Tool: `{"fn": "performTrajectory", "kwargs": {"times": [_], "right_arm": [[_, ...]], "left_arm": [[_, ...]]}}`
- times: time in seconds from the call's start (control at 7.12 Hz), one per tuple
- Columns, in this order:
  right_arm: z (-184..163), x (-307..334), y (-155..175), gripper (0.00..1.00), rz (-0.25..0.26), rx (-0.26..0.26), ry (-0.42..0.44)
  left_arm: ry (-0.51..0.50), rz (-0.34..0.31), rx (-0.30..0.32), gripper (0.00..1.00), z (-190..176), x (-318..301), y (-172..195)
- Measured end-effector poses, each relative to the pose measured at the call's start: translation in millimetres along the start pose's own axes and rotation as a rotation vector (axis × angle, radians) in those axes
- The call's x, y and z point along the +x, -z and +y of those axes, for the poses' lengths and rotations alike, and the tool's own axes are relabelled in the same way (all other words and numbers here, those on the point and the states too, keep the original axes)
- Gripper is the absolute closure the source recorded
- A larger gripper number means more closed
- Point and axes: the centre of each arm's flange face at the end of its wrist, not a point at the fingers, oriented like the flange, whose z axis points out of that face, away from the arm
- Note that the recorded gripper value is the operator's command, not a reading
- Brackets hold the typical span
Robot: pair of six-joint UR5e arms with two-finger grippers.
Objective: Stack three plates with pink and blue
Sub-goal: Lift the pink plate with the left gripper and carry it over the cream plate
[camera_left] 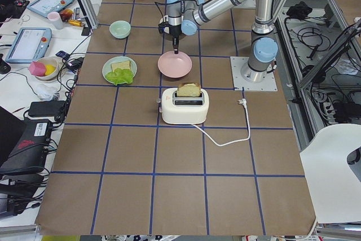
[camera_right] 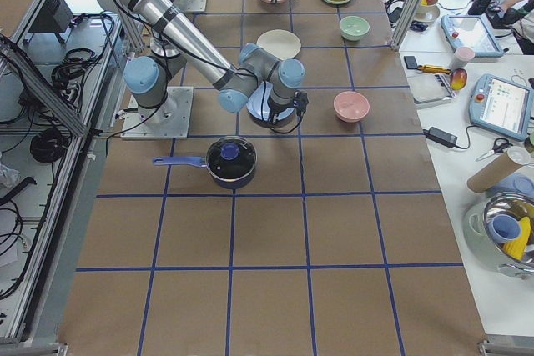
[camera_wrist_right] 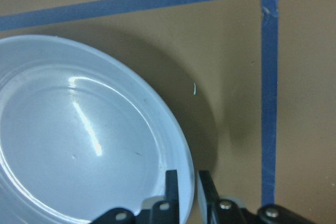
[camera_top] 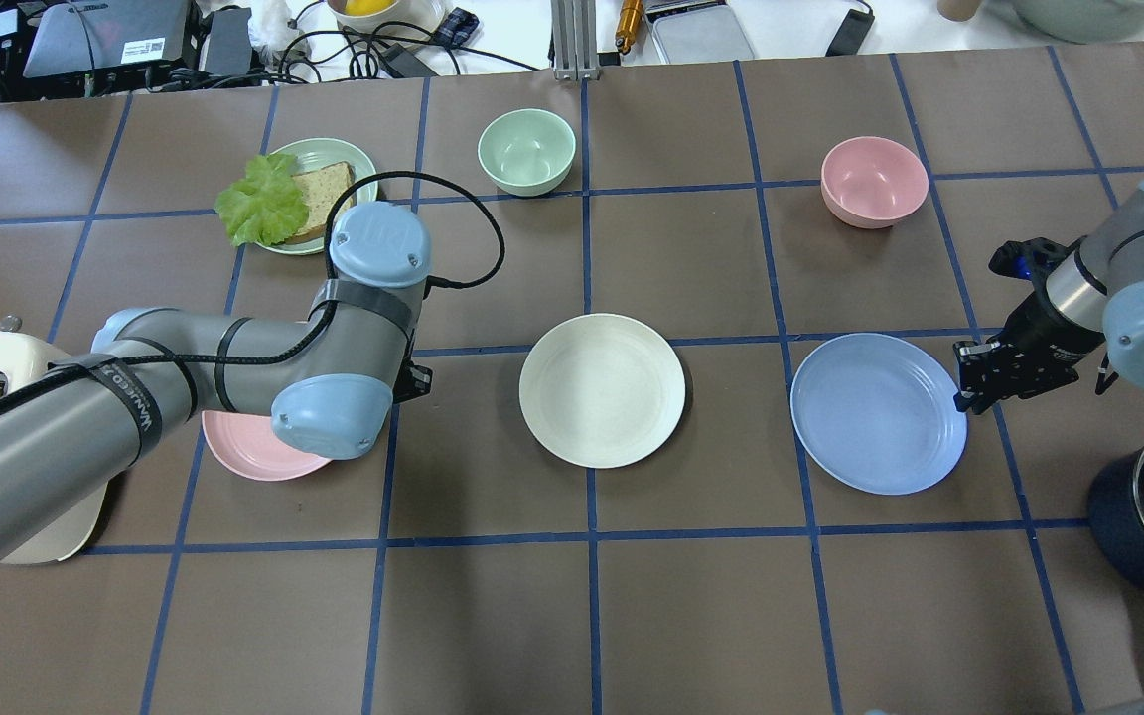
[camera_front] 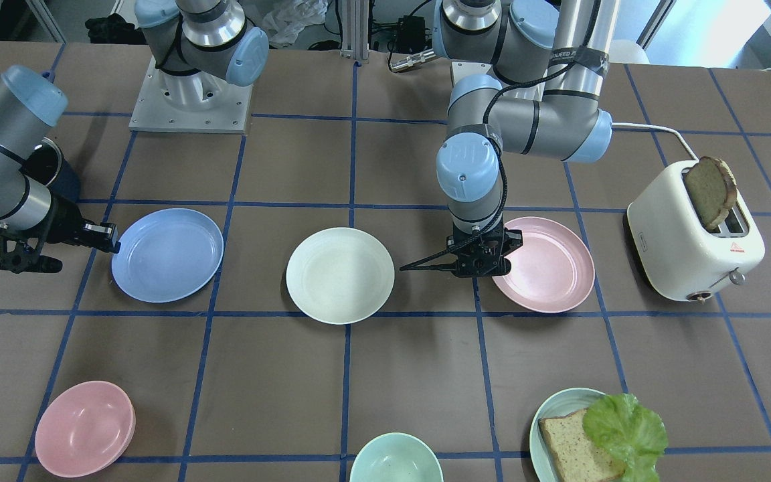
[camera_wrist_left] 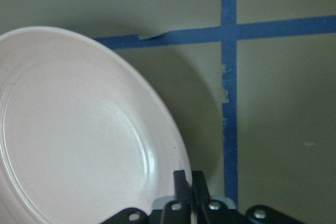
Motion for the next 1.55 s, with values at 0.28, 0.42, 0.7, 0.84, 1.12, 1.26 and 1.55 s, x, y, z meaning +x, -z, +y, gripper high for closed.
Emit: {"fn": "performTrajectory", "kwargs": {"times": [0.28, 0.42, 0.7, 0.84, 1.12, 1.26, 1.55], "right_arm": [[-1, 1, -11, 0.71, -0.006, -0.012, -0.011], [-4, 4, -16, 0.74, -0.002, -0.004, -0.011], [-8, 6, -19, 1.0, 0.004, 0.013, -0.011], [-8, 6, -19, 1.0, 0.003, 0.013, -0.011], [-7, 6, -18, 1.0, 0.003, 0.009, -0.009], [-8, 7, -13, 1.0, 0.008, 0.019, -0.003], [-15, 9, 7, 1.0, 0.018, 0.031, 0.012]], "left_arm": [[-0.034, -0.016, -0.024, 1.0, -17, 15, 50], [-0.033, -0.016, -0.023, 1.0, -22, 24, 67], [-0.007, -0.013, 0.006, 1.0, -30, 55, 90], [0.007, -0.014, 0.017, 1.0, -32, 73, 99], [0.031, -0.01, 0.022, 1.0, -39, 108, 122], [0.04, 0.005, 0.025, 1.0, -44, 129, 133], [0.019, 0.027, 0.044, 1.0, -51, 182, 147]]}}
